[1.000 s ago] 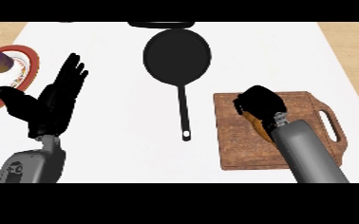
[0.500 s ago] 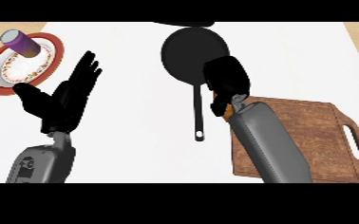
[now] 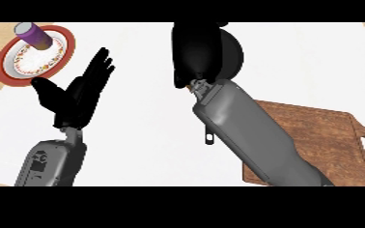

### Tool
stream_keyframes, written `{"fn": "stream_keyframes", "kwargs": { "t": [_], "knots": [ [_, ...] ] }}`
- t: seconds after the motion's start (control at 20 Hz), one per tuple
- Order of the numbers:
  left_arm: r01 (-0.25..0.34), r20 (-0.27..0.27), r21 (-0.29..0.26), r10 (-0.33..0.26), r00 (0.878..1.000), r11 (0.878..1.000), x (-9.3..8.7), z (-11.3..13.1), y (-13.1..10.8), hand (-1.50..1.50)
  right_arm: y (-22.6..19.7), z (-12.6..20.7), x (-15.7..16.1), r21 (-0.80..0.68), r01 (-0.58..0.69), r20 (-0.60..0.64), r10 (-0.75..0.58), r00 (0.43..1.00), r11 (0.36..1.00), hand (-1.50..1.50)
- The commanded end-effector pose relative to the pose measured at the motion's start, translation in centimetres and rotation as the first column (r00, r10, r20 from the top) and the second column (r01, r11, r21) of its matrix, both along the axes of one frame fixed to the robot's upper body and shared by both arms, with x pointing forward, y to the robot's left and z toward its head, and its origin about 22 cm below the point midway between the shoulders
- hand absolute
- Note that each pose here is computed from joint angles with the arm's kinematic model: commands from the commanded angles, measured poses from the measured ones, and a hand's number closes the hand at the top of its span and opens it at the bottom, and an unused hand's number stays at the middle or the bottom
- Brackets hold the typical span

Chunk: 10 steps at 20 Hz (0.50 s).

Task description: Pick the croissant from the cutting board and place it in the pan

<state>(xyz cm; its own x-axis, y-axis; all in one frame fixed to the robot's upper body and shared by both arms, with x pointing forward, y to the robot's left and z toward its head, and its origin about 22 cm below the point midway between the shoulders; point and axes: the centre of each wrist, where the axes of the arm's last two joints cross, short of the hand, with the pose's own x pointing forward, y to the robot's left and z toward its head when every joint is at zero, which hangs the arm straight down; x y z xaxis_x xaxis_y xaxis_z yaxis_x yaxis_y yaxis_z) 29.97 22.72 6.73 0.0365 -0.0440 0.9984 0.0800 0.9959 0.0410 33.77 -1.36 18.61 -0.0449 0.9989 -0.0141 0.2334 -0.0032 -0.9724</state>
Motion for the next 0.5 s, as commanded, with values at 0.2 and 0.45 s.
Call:
{"fn": "stream_keyframes", "kwargs": {
  "t": [0.2, 0.45],
  "knots": [
    [-0.002, 0.013, -0.001, 0.002, 1.0, 1.0, 0.9, 0.6, -0.7, 0.0, 4.4, 3.0, 0.7, 0.164, 0.165, 0.083, -0.181, 0.98, 0.973, 1.5],
    [-0.054, 0.007, 0.0, 0.054, 0.999, 0.999, 0.3, -0.4, 1.2, 0.0, 4.7, 1.7, 2.5, 0.242, 0.182, 0.089, -0.209, 0.974, 0.953, 1.5]
  ]
}}
